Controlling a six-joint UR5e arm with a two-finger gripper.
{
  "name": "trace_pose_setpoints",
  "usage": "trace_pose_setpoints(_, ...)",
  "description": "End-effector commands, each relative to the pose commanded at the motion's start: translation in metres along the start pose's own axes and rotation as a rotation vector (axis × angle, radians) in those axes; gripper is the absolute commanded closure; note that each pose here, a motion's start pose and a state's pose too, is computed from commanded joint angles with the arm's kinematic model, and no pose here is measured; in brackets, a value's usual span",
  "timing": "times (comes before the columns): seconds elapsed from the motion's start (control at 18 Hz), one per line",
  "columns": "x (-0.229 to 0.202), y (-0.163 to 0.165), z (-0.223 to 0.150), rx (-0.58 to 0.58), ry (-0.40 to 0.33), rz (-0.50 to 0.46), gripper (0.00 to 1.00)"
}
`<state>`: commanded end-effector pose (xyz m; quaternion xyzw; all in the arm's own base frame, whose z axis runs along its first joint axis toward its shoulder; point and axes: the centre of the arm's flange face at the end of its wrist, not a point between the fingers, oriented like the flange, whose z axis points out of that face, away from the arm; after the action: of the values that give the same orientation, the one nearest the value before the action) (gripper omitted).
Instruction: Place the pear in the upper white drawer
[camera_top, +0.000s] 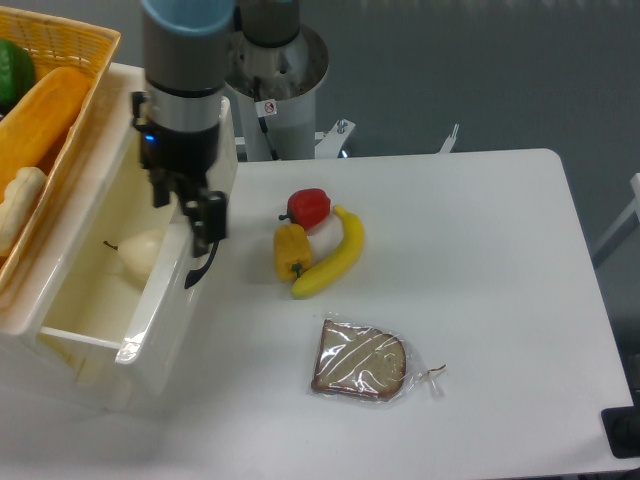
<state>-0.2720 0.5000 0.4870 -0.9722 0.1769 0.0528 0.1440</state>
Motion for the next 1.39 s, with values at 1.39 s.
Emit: trace_pose_setpoints(1.39, -0.195, 0.259, 0.152, -0.255, 0.061, -0.164, 0.00)
